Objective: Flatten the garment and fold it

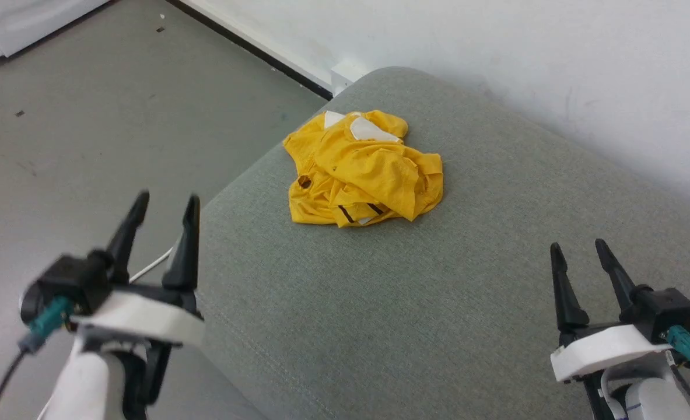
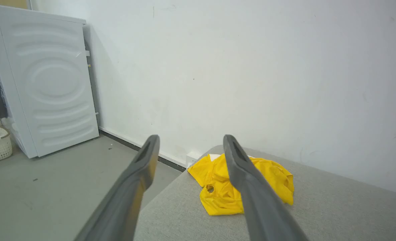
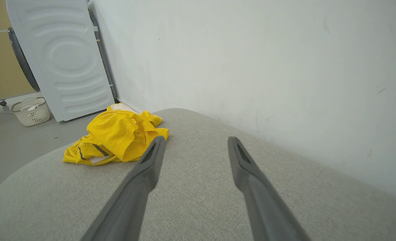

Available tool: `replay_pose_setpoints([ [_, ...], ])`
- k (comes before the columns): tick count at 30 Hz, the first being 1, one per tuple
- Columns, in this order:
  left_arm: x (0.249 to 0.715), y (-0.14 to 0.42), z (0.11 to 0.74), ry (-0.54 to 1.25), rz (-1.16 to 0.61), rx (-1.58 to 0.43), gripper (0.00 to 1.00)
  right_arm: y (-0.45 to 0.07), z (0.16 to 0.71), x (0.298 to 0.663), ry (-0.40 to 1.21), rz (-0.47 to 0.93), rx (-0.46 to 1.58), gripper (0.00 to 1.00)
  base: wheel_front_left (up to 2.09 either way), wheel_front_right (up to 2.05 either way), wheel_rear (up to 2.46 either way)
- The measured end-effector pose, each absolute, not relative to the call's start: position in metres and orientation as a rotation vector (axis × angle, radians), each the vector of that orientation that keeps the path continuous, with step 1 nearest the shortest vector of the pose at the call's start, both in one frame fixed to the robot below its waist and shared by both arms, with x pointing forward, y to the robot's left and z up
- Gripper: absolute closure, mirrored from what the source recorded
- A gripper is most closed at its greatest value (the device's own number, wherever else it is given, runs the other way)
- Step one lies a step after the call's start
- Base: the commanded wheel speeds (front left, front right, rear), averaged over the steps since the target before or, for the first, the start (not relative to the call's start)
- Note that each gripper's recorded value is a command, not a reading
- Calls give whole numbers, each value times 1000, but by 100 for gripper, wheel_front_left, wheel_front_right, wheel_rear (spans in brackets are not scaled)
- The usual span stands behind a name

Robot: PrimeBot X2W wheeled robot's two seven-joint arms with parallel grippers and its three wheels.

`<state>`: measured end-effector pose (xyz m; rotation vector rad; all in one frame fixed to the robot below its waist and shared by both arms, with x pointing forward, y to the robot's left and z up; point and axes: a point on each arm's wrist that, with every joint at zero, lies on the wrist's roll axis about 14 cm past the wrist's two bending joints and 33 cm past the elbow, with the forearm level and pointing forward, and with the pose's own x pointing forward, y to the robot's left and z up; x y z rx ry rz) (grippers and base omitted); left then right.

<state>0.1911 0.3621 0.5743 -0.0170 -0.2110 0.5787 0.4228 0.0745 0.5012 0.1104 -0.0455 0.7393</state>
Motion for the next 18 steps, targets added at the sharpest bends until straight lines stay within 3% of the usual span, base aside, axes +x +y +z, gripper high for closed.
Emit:
replay_pose_setpoints([
  [9,282,368,703,-243,330,322,0,78,513,443,-105,730,109,0,0,0,0],
  [11,301,367,708,-185,276,387,0,71,514,447,-106,713,102,0,0,0,0],
  [18,359,385,690,-8,209,335,0,50,508,464,-94,654,73,0,0,0,0],
])
